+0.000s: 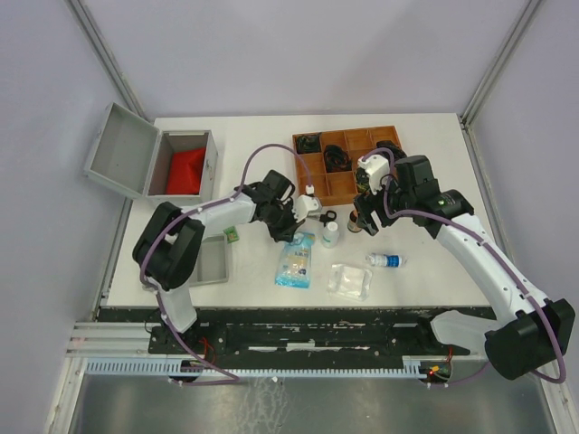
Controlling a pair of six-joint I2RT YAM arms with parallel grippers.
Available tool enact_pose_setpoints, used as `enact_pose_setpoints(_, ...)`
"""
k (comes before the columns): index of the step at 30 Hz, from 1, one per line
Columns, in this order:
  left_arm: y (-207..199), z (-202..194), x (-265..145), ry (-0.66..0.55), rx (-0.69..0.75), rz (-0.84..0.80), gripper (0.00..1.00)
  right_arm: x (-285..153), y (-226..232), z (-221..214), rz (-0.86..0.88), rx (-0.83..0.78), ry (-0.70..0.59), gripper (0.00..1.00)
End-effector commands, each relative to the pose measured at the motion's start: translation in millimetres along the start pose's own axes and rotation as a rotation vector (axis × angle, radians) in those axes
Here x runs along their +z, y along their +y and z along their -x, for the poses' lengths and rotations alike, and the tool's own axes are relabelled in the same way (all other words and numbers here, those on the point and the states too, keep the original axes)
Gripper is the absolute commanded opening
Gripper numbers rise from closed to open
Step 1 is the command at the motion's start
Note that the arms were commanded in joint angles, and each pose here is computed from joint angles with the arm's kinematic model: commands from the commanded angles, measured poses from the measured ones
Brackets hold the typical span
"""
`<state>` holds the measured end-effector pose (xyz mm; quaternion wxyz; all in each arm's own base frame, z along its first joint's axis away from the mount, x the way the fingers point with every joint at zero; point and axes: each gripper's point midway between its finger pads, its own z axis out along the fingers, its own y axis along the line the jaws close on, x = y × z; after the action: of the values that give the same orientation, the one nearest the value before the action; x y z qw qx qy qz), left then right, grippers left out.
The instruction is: Organize the medicine kit
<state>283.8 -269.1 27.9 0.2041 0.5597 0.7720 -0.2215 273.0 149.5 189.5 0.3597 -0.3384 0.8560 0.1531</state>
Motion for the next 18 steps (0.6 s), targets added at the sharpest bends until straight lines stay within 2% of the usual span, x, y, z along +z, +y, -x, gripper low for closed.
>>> enact_pose_setpoints(1, 11, 30, -51, -0.035, 0.075, 0.085, 0.03, -3, -1, 11, -0.003, -0.016, -0.049, 0.84)
enact_pose_setpoints(5, 20, 30, -88, 0.009, 0.12, 0.135, 0.03, -3, -1, 10, 0.001, -0.016, -0.047, 0.84)
enact_pose_setpoints(13, 68, 28, -184, 0.09, 0.162, 0.242, 0.03, -3, 1, 11, 0.008, -0.02, -0.051, 0.84)
enact_pose_setpoints(18, 93, 8, -240, 0.229, 0.203, 0.303, 0.03, -2, 1, 11, 0.012, -0.02, -0.047, 0.84)
